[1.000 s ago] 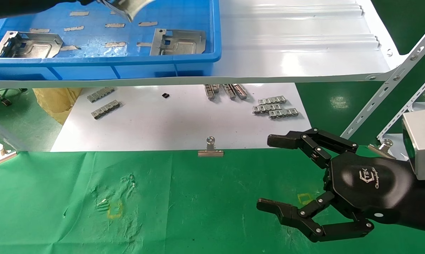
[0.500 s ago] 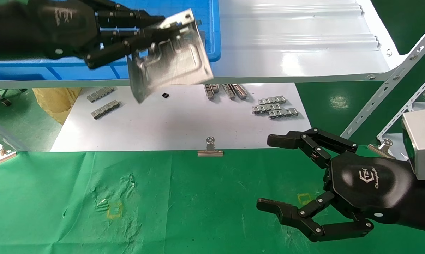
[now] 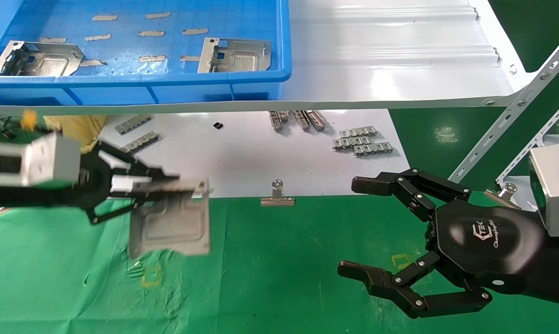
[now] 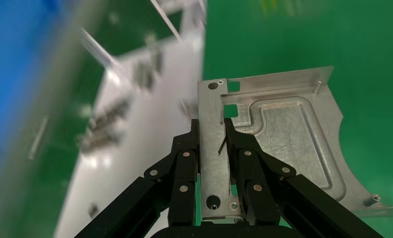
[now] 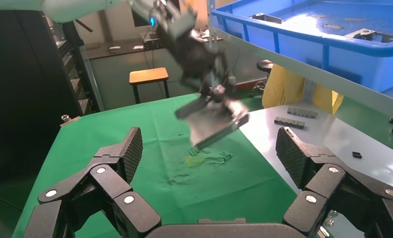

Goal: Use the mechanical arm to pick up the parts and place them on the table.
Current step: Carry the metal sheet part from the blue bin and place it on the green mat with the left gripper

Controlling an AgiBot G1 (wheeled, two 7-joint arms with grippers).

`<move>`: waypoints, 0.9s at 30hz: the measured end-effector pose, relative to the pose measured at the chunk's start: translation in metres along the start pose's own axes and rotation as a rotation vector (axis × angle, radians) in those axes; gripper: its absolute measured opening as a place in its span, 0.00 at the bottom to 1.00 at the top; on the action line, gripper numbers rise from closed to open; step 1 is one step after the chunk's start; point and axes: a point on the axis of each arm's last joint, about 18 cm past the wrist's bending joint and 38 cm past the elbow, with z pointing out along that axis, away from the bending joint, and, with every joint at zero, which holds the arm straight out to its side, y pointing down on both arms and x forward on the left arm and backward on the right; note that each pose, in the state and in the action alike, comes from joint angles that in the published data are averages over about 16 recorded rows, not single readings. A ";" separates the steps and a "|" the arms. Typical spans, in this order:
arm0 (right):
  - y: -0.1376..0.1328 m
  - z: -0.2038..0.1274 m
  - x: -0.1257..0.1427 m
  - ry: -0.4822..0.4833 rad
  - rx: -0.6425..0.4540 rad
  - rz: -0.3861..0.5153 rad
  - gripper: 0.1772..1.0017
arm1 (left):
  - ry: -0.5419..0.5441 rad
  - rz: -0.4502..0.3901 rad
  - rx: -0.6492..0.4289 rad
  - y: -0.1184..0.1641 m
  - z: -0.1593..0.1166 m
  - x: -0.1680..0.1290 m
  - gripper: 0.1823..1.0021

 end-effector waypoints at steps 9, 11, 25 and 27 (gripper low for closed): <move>0.000 0.000 0.000 0.000 0.000 0.000 1.00 | 0.078 0.016 -0.137 0.060 0.003 0.037 0.11; 0.000 0.000 0.000 0.000 0.000 0.000 1.00 | 0.088 0.013 -0.148 0.069 0.005 0.043 0.11; 0.000 0.000 0.000 0.000 0.000 0.000 1.00 | 0.110 0.012 -0.164 0.095 0.016 0.065 0.12; 0.000 0.000 0.000 0.000 0.000 0.000 1.00 | 0.106 0.012 -0.164 0.095 0.016 0.065 0.14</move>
